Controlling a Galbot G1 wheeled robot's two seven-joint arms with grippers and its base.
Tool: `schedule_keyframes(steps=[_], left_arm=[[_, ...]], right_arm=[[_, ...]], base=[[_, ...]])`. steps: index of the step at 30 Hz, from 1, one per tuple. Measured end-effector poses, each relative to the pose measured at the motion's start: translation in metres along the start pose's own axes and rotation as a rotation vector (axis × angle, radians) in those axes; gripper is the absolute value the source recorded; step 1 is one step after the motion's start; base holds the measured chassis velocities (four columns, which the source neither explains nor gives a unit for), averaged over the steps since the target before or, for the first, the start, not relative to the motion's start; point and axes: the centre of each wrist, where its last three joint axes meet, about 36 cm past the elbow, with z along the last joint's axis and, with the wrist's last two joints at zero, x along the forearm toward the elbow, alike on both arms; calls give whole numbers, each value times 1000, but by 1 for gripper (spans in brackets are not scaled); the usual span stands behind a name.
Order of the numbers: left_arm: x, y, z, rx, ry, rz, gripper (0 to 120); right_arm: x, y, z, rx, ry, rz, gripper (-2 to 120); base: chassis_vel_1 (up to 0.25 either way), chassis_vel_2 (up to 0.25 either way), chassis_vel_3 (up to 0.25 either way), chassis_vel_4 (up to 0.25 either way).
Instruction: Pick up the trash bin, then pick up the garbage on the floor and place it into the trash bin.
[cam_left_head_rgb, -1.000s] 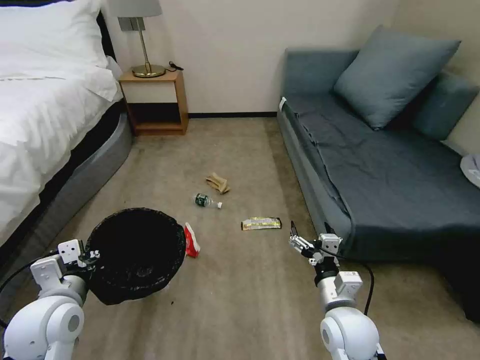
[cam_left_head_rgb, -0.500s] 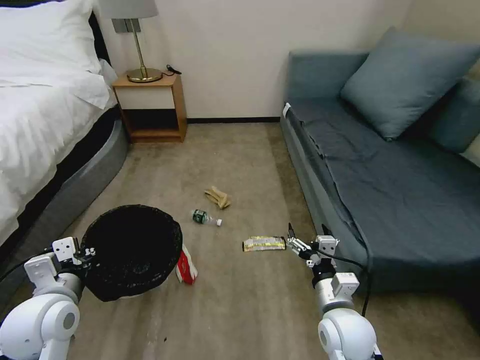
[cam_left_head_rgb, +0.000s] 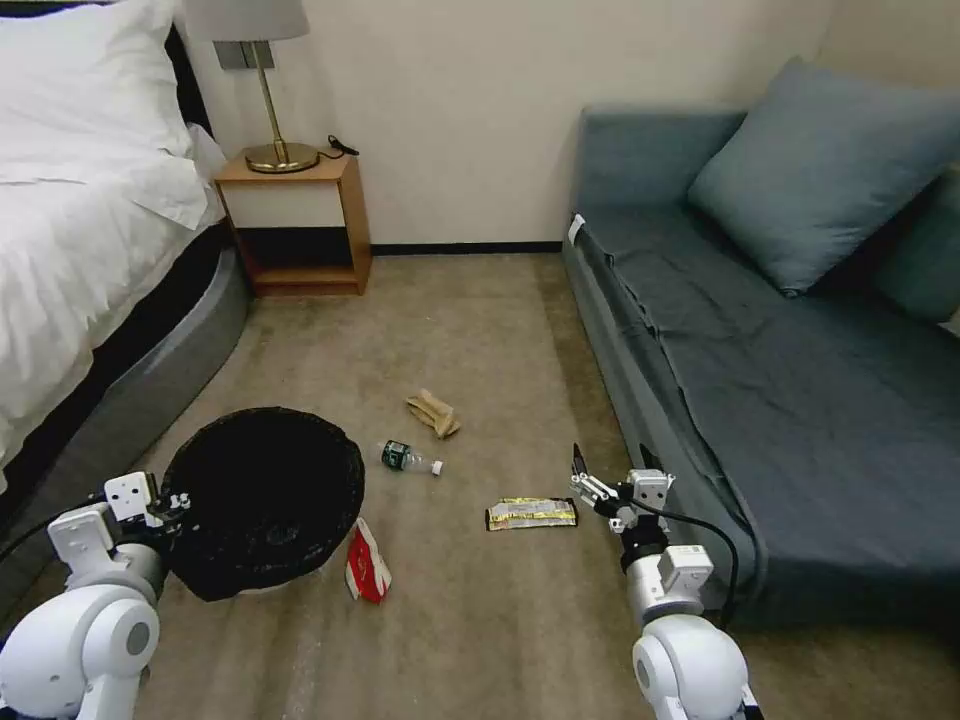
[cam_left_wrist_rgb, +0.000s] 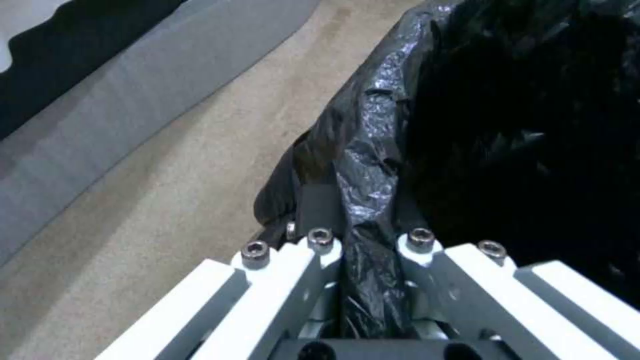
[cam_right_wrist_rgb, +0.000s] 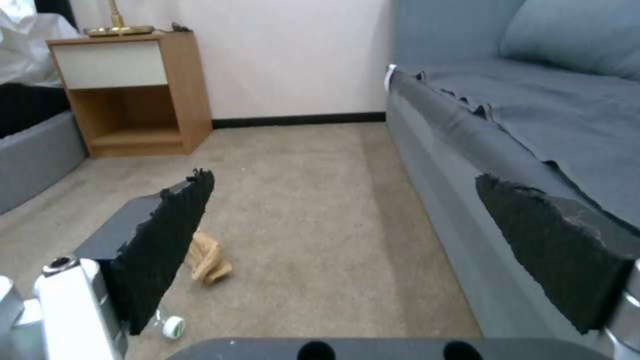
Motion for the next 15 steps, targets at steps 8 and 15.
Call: schedule_keyframes(steps=[8,15], left_arm=[[-3,3,0,4,2,-7,4],[-4,4,0,5,4,-10,4]], right_arm=[[-1,1,3,0,11,-3,100],[-2,2,6,3,18,-12,100]], base=[[0,0,0,0],[-29,32,37,-33]])
